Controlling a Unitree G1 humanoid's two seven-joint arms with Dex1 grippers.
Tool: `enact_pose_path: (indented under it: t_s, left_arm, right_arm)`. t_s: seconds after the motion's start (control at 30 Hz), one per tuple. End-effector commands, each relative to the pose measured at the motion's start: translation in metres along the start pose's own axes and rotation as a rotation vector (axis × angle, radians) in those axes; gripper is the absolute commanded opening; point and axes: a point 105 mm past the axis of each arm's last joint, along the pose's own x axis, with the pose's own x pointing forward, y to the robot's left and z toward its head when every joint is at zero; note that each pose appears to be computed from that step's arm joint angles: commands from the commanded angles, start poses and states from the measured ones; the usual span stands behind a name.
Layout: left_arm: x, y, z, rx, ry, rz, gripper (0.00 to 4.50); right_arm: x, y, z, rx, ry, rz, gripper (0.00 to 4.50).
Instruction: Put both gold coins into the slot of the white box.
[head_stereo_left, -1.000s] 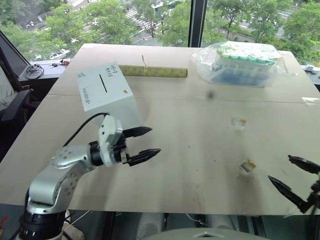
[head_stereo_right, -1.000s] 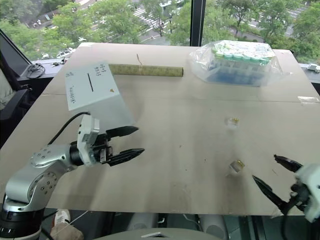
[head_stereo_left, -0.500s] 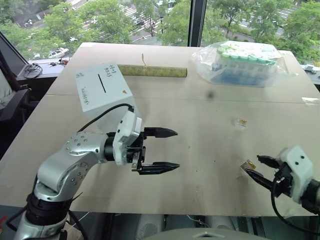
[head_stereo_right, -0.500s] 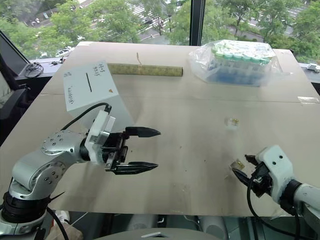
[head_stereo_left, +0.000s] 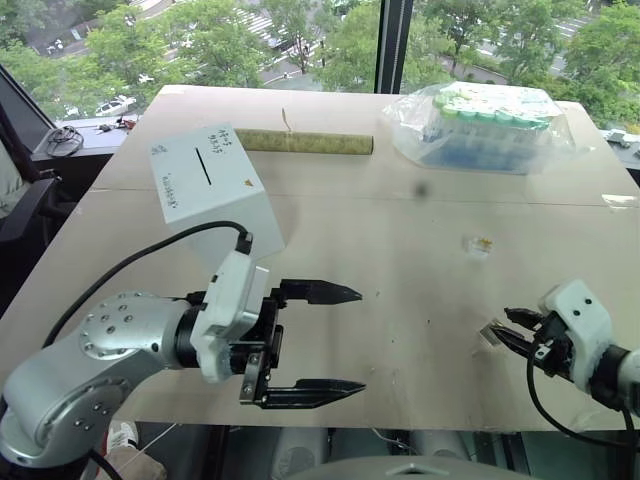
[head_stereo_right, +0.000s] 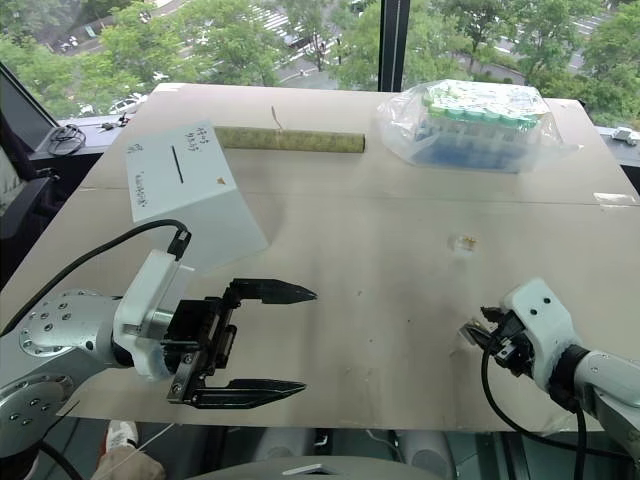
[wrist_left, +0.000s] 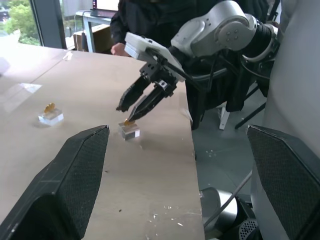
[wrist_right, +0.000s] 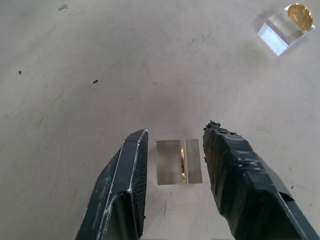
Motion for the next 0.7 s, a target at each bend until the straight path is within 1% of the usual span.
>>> enact_pose_path:
  t_s: [0.03, 0.13, 0.3, 0.47, 0.6, 0.7]
  left_arm:
    - [-0.003, 0.004, 0.005, 0.019, 0.006, 0.019, 4.5]
    - [-0.004, 0.008, 0.004, 0.011, 0.011, 0.045, 4.5]
    - [-0.01, 0.011, -0.009, 0.011, 0.075, 0.064, 4.5]
    - [-0.016, 0.016, -0.012, 0.012, 0.093, 0.079, 4.5]
    - [-0.02, 0.023, -0.007, 0.035, 0.092, 0.084, 4.5]
    - [-0.024, 0.027, -0.008, 0.041, 0.097, 0.079, 4.5]
  right_arm:
    - [-0.001, 0.0, 0.002, -0.025, 0.007, -0.004, 1.91]
    - [-0.002, 0.0, -0.001, -0.023, 0.018, -0.004, 1.91]
    - [-0.002, 0.0, -0.004, -0.026, 0.031, -0.001, 1.91]
    - [-0.001, -0.002, -0.007, -0.025, 0.041, -0.004, 1.91]
    - [0.0, -0.003, -0.015, -0.018, 0.058, -0.007, 1.91]
    - [0.001, -0.005, -0.019, -0.015, 0.062, -0.009, 1.91]
